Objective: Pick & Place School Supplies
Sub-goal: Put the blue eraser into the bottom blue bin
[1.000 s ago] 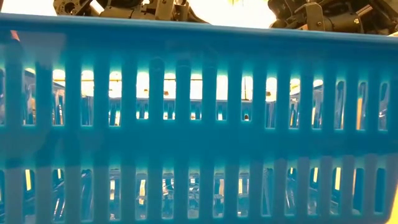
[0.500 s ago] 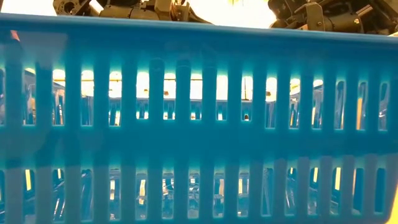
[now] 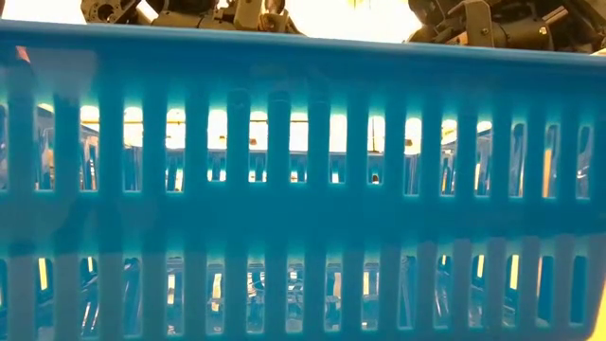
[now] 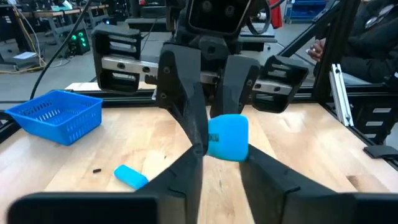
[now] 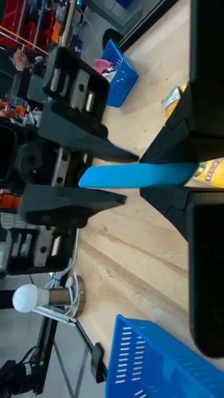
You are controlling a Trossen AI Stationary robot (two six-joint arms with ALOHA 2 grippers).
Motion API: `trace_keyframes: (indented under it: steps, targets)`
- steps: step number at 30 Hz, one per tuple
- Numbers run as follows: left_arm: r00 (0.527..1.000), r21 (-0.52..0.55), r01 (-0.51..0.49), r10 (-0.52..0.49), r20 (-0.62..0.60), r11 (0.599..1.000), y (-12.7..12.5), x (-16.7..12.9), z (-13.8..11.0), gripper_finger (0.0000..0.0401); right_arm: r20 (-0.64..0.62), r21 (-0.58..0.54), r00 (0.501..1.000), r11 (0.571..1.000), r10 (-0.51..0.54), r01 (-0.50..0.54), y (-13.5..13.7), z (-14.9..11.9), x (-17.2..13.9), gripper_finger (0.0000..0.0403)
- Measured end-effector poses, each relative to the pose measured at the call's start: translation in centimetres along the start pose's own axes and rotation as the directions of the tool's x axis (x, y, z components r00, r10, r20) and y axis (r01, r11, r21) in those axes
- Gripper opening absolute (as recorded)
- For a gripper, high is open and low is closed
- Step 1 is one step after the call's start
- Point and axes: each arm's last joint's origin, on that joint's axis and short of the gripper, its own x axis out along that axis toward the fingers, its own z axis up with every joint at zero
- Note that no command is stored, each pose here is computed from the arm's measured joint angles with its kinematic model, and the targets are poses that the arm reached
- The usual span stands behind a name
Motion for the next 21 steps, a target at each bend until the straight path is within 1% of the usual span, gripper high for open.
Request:
trace_keyframes:
  steps: [5,10,15,21]
  targets:
    - [1.0,-0.001,-0.001,0.001,0.002,1.0,0.0,0.0,0.02,0.0156,-0.002,0.0,1.0,1.0,0.0,0.0,0.0,-0.02,0.0,0.0027]
    - [1.0,-0.004,-0.001,0.001,0.007,1.0,0.0,0.0,0.07,0.0175,-0.002,0.0,1.0,1.0,0.0,0.0,0.0,-0.02,0.0,0.0027]
    - [1.0,-0.009,0.0,0.001,0.016,1.0,0.0,0.0,0.16,0.0173,-0.003,0.0,1.0,1.0,0.0,0.0,0.0,-0.03,0.0,0.0027]
    - [1.0,-0.02,-0.001,0.002,0.019,1.0,0.04,0.0,0.18,0.0153,-0.002,0.0,1.0,1.0,0.0,0.0,0.0,-0.02,0.0,0.0027]
